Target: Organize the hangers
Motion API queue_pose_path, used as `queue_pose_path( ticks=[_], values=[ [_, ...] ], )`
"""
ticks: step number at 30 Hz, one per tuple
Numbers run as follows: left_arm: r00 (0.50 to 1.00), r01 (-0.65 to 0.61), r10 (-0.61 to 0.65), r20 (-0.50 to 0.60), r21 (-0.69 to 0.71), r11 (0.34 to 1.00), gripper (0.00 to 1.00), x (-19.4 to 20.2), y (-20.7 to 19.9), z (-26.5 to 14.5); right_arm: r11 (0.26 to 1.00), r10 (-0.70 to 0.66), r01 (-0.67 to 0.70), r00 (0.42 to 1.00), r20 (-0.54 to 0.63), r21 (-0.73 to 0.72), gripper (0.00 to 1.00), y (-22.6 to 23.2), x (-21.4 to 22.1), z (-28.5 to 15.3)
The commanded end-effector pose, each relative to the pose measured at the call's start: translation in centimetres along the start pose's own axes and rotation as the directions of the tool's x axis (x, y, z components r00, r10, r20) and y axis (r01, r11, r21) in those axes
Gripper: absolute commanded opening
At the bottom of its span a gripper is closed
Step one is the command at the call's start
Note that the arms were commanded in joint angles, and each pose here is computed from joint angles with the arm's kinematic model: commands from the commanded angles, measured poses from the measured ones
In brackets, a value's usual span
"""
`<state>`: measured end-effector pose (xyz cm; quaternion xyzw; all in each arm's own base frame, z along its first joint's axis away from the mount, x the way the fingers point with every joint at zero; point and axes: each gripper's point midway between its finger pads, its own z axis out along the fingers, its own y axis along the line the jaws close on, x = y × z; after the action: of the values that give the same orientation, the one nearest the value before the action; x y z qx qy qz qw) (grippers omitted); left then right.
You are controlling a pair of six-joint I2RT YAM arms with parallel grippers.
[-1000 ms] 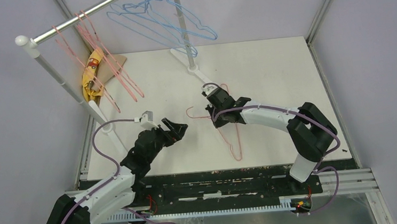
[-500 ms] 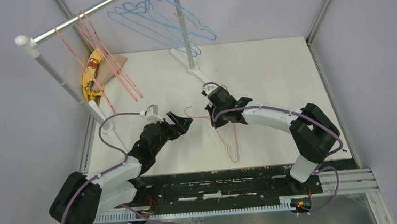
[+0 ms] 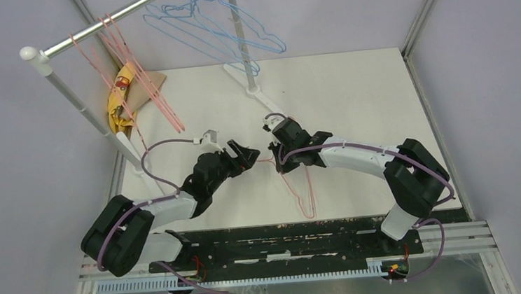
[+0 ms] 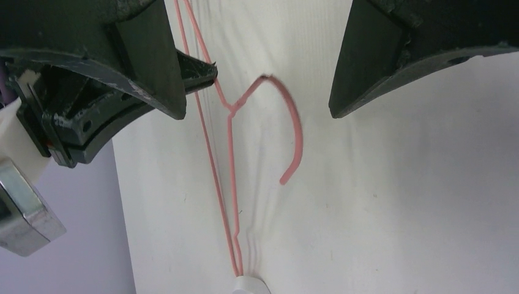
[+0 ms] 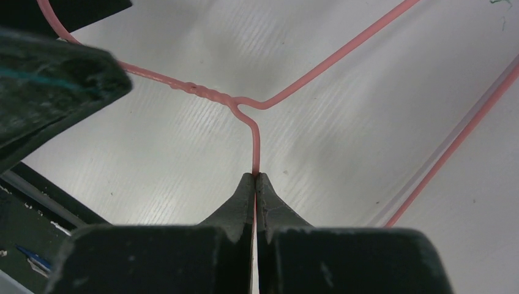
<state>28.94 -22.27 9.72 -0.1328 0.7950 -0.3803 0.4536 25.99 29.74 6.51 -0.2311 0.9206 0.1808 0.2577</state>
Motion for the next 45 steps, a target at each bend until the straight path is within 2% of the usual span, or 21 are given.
queue_pose_path(
  ticks=[1, 9, 11, 12, 13, 15, 16, 18, 20, 23, 25, 28, 35, 41, 45],
  values=[
    [0.999, 0.027, -0.033, 0.041, 0.135, 0.990, 0.92, -2.1, -4.4, 1.5, 0.998, -0.019, 0.022, 0.999, 0.048, -0.056, 0.01, 1.7, -0.7, -1.4],
    [0.999, 0.048, -0.044, -0.021, 0.227, 0.973, 0.50, -1.0, -6.2, 3.2, 0.998, -0.032, 0.034, 0.999, 0.042, -0.050, 0.00, 1.6, -0.4, -1.5],
    [0.999, 0.048, -0.041, -0.033, 0.246, 0.968, 0.18, -0.8, -6.5, 3.3, 0.999, -0.035, 0.037, 0.999, 0.040, -0.037, 0.00, 1.4, -0.4, -1.5],
    [0.998, 0.048, -0.039, -0.040, 0.248, 0.968, 0.06, -0.6, -6.5, 3.3, 0.999, -0.037, 0.038, 0.999, 0.038, -0.030, 0.01, 1.2, -0.3, -1.5],
    [0.998, 0.049, -0.040, -0.044, 0.248, 0.968, 0.03, -0.5, -6.5, 3.3, 0.999, -0.039, 0.040, 0.999, 0.037, -0.023, 0.01, 1.1, -0.4, -1.4],
    [0.998, 0.046, -0.036, -0.048, 0.243, 0.969, 0.03, -0.4, -6.2, 3.1, 0.999, -0.041, 0.041, 0.999, 0.034, -0.003, 0.01, 0.8, -0.4, -1.5],
    [0.998, 0.047, -0.037, -0.044, 0.236, 0.971, 0.03, -0.4, -6.1, 3.0, 0.999, -0.038, 0.038, 0.999, 0.033, 0.006, 0.05, 0.6, -0.4, -1.6],
    [0.999, 0.041, -0.036, -0.027, 0.205, 0.978, 0.03, -0.8, -5.6, 2.8, 0.999, -0.032, 0.031, 0.999, 0.035, 0.034, 0.27, 0.2, -0.4, -2.1],
    [1.000, 0.026, -0.026, -0.003, 0.166, 0.986, 0.03, -1.4, -5.2, 2.4, 0.998, -0.025, 0.022, 0.999, 0.046, 0.064, 0.37, -0.3, -0.4, -3.1],
    [0.999, 0.005, -0.011, 0.053, 0.114, 0.994, 0.03, -3.4, -5.3, 1.6, 0.992, -0.038, 0.030, 0.997, 0.060, 0.123, 0.60, -0.6, 0.3, -5.0],
    [0.996, -0.002, -0.004, 0.086, 0.061, 0.998, 0.03, -4.6, -5.1, 1.0, 0.986, -0.052, 0.043, 0.997, 0.051, 0.160, 0.65, -0.5, 1.3, -6.1],
    [0.987, -0.004, 0.000, 0.158, 0.023, 1.000, 0.03, -7.1, -5.7, -0.2, 0.977, -0.071, 0.060, 0.996, 0.045, 0.206, 0.77, -0.2, 2.4, -7.3],
    [0.970, -0.006, 0.036, 0.240, -0.122, 0.992, 0.03, -10.6, -5.7, -1.6, 0.956, -0.153, 0.125, 0.985, 0.085, 0.264, 0.80, 2.1, 2.5, -8.5],
    [0.977, -0.001, 0.033, 0.209, -0.154, 0.988, 0.03, -11.2, -7.4, -1.7, 0.927, -0.187, 0.140, 0.977, 0.106, 0.347, 0.81, 2.1, 2.4, -7.0],
    [0.974, 0.009, 0.025, 0.227, -0.146, 0.989, 0.03, -11.9, -8.3, -2.3, 0.936, -0.174, 0.124, 0.976, 0.129, 0.330, 0.81, 2.8, 2.2, -6.1]
  ],
)
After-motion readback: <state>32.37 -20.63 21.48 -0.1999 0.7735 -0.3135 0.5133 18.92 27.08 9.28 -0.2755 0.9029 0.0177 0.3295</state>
